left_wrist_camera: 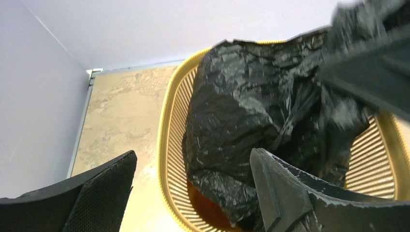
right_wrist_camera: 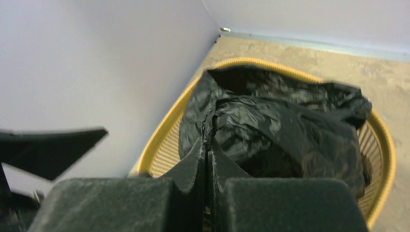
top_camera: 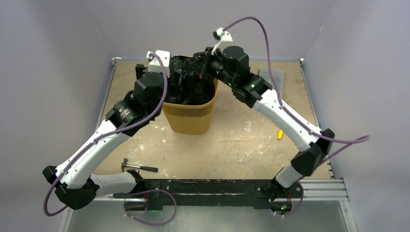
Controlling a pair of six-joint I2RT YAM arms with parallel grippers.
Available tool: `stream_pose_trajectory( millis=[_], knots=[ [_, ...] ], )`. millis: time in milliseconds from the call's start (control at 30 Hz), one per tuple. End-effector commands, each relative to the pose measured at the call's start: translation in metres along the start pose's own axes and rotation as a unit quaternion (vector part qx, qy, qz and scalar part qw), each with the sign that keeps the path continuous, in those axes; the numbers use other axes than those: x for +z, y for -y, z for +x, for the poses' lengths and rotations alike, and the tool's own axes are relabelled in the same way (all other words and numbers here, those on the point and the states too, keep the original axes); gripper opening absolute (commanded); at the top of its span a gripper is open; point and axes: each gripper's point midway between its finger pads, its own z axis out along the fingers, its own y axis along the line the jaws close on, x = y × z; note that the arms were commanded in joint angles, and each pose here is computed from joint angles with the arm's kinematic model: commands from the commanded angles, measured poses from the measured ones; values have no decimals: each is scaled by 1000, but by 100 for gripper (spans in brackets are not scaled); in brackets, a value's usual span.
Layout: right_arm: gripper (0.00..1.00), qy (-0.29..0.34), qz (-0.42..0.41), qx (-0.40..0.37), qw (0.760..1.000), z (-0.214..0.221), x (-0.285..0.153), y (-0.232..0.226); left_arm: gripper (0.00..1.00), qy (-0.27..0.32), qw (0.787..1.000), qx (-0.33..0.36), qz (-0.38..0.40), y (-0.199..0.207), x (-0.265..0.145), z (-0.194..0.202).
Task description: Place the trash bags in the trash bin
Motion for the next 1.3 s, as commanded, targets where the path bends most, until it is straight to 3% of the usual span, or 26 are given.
stream_pose_trajectory(
  millis=[0,233,400,467,733,900,1267],
  knots=[
    [2,52,-54,1,997,-19,-47,-18,88,38,999,-8,14,-4,1,-41],
    [2,38,-144,-5,989,6,-99,-34,90,55,996,-2,69,19,18,-73],
    [0,61,-162,36,984,29,-117,-24,91,45,972,89,214,79,25,-79],
    [0,92,-173,56,979,33,-128,-19,91,34,965,114,233,92,35,-71],
    [0,111,-178,79,975,45,-150,-9,91,-2,953,169,253,114,62,-50],
    [0,91,-170,89,977,57,-146,-4,90,-13,938,205,278,128,70,-42],
    [0,89,-149,95,980,58,-141,3,74,-119,910,293,269,129,98,9]
  ],
)
